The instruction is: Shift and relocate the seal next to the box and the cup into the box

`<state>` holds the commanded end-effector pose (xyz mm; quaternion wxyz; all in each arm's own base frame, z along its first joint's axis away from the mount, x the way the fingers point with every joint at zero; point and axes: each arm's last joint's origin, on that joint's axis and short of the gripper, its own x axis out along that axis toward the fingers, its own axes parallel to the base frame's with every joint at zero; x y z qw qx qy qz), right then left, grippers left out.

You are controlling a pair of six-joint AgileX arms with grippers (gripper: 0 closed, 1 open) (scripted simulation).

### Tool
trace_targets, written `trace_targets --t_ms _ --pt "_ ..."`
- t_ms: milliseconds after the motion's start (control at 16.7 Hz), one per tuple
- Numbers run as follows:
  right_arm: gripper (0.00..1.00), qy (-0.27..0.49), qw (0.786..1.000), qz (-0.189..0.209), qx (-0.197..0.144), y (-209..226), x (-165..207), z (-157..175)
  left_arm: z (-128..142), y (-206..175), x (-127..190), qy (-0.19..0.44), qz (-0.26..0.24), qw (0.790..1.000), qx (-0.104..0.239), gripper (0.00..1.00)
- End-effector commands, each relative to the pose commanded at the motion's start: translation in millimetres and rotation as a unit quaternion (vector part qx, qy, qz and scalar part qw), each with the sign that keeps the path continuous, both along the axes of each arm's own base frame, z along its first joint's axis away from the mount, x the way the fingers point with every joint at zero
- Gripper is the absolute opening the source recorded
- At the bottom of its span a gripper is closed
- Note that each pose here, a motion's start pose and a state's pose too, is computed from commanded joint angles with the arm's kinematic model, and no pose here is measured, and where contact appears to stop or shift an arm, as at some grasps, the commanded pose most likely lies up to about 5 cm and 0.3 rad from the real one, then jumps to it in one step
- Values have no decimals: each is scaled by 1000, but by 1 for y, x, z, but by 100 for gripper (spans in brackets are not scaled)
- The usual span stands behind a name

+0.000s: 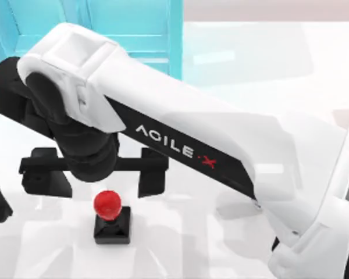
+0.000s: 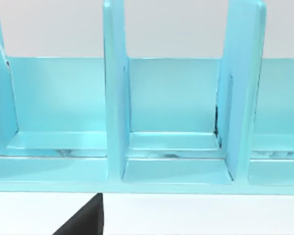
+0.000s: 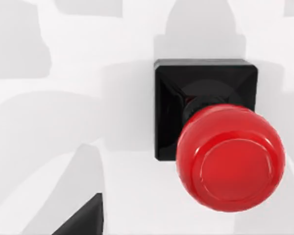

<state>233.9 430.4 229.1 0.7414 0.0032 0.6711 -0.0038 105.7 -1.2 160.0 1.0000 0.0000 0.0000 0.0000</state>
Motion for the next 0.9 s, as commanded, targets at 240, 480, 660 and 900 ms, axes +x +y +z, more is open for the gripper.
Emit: trace_targets --t_ms 240,480,660,900 --pt "100 -1 1000 0 2 1 3 -7 0 0 0 0 0 1000 0 100" --pt "100 0 1000 0 -1 3 7 -39 0 0 0 0 0 1000 0 100" --pt "100 2 1000 0 -3 1 8 -68 0 0 0 0 0 1000 0 100" --pt "100 0 1000 0 0 0 8 -80 0 0 0 0 0 1000 0 100"
